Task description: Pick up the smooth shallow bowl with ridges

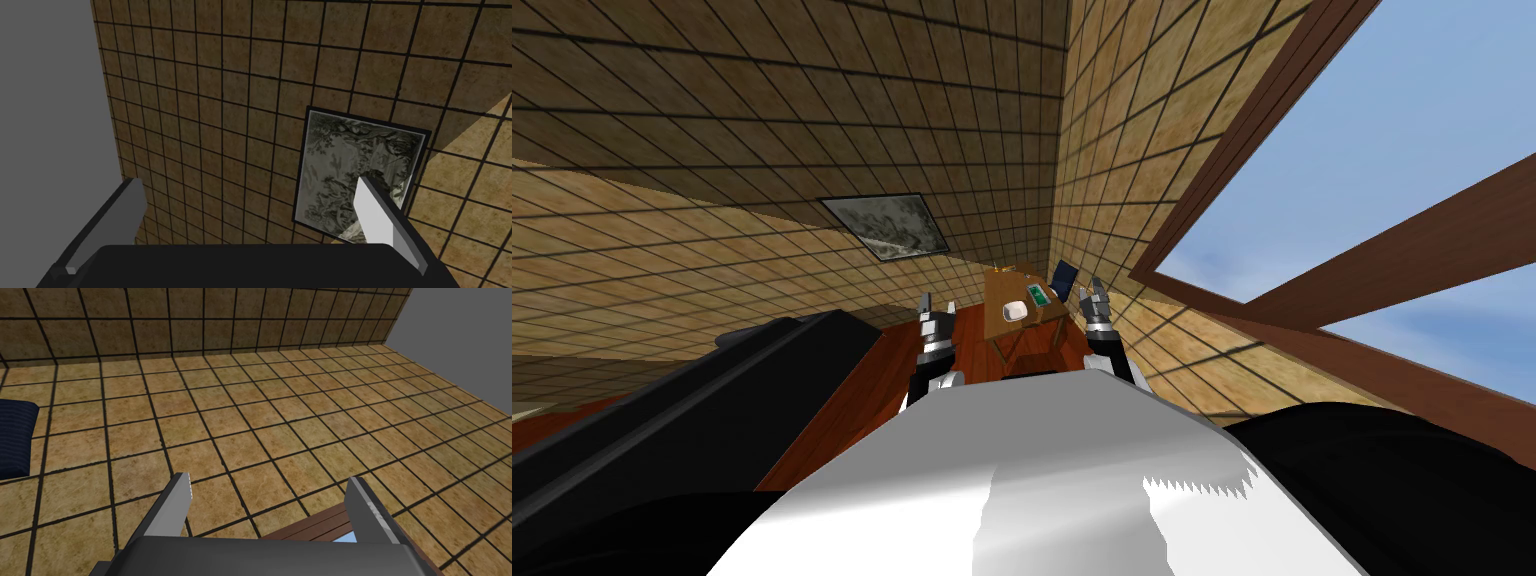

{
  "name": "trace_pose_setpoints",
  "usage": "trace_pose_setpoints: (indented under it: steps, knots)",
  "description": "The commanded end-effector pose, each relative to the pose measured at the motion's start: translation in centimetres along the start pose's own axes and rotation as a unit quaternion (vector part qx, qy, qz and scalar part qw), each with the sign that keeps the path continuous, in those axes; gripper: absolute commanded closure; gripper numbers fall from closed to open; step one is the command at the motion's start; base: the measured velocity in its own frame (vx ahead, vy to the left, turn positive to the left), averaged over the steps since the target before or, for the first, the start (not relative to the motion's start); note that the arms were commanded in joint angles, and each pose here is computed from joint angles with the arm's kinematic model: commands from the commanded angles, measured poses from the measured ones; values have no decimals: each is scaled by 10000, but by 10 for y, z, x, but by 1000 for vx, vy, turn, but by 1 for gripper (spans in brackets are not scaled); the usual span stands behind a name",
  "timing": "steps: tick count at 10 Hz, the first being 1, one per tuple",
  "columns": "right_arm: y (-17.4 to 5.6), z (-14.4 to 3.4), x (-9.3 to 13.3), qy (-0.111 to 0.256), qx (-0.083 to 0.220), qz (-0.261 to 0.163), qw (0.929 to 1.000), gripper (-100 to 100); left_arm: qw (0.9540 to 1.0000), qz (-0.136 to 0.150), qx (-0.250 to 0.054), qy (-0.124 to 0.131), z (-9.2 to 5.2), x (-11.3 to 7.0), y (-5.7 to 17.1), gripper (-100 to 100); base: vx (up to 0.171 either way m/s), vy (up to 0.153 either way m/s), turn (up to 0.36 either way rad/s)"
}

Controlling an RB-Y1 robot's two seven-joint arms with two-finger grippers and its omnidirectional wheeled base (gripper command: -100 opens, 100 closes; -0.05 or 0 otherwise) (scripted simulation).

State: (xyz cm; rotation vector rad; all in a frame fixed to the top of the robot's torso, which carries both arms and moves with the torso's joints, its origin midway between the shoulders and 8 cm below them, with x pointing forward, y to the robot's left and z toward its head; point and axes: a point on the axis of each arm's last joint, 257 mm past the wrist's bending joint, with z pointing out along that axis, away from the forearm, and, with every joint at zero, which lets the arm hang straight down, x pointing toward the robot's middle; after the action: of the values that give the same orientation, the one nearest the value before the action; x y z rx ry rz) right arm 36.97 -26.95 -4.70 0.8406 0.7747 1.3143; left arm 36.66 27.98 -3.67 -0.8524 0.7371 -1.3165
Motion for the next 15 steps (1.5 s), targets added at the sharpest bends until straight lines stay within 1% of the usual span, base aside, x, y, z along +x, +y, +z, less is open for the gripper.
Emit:
trace_pose_setpoints:
  steps: [1,2,5,6,9,12,13,15]
  knots:
    - [0,0,0,0,0,0,10000,0,9998,114,-140,118,1,1,10,-100,10,-17,7]
    - [0,0,0,0,0,0,10000,0,9990,236,-321,198,1,-1,23,-100,30,-52,19]
    - [0,0,0,0,0,1,10000,0,9964,448,-672,265,2,-6,49,-100,28,-63,18]
    - [0,0,0,0,0,1,10000,0,9933,602,-942,284,2,-13,68,-100,33,-82,33]
    - [0,0,0,0,0,1,10000,0,9865,826,-1388,283,-1,-24,100,-100,32,-76,20]
    - [0,0,0,0,0,1,10000,0,9768,995,-1877,255,-6,-37,135,-100,35,-69,14]
    - [0,0,0,0,0,1,10000,0,9768,995,-1877,255,-6,-37,135,-100,13,-42,9]
    - [0,0,0,0,0,0,10000,0,9689,1062,-2224,233,-12,-44,159,-100,24,-41,7]
